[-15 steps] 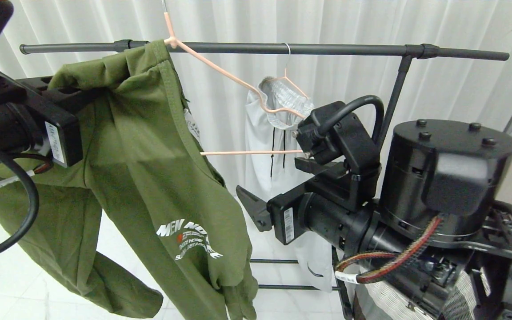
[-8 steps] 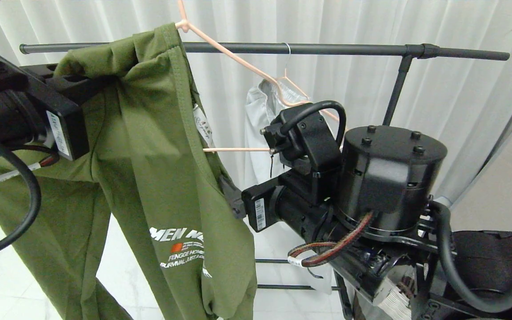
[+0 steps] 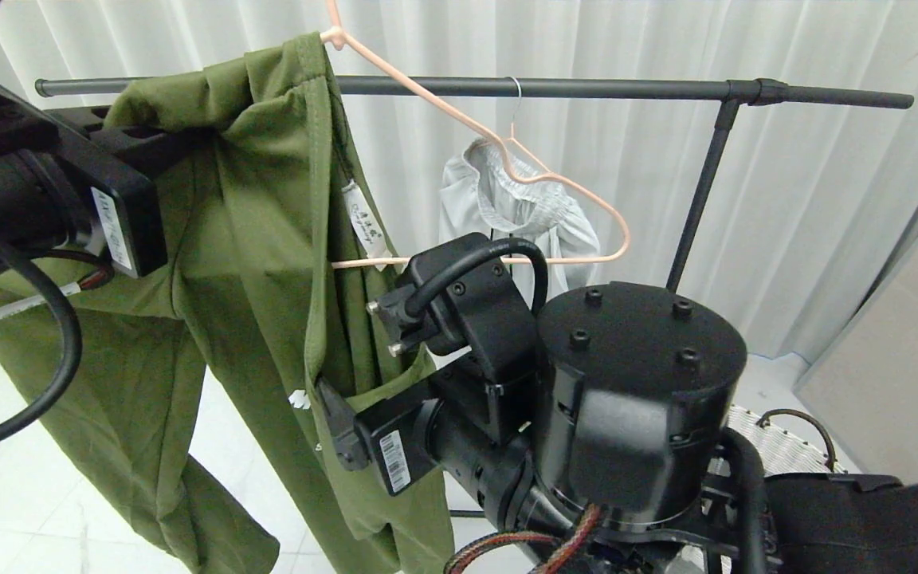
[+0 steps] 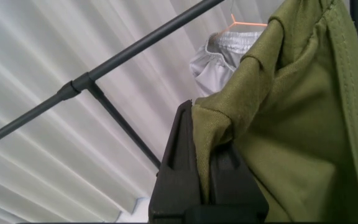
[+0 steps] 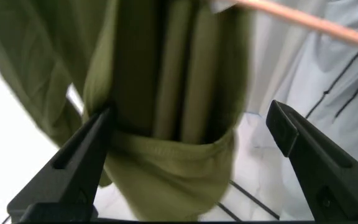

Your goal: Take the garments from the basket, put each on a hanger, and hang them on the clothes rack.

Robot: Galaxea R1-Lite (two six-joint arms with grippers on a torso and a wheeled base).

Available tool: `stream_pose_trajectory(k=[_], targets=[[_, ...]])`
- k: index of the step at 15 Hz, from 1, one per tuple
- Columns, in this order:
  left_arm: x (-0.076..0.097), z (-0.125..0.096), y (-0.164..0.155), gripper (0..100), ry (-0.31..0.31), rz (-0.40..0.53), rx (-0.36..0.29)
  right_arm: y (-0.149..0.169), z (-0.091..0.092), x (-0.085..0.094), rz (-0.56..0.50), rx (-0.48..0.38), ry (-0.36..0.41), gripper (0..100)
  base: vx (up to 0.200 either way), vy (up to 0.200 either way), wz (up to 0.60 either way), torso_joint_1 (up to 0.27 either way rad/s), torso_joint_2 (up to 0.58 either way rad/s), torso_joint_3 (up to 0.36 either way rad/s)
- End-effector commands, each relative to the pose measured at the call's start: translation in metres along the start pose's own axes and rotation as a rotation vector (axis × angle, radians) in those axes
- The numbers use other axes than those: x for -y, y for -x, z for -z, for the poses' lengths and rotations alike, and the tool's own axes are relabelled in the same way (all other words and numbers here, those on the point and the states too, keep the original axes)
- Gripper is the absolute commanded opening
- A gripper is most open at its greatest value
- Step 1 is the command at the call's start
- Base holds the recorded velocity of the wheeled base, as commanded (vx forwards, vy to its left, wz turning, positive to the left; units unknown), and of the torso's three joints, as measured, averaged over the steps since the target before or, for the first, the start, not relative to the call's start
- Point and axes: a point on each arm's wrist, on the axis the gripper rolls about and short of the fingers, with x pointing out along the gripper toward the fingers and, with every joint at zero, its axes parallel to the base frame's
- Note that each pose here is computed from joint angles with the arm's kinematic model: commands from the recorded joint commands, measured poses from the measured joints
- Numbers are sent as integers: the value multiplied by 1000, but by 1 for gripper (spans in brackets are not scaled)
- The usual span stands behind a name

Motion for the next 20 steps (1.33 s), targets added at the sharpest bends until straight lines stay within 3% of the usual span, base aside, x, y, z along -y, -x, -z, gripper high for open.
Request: stream_pose_trajectory(k=[1,8,15,20], targets=[[-1,-2,0,0,2,-4,7,-5,7,4,21,-19,9,100,0,0,0,0,0,0],[-4,-4,0,0,17,-16,12,-19,20,49,219,-106,44,100,0,0,0,0,0,0],[-11,10,-4,0,-5,-69,-51,26,22,128,470,-162,63,100,0,0,0,0,0,0],[-7,19,2,0,-11,-58,-77,42,11,167,593,-152,49,100,0,0,0,0,0,0]])
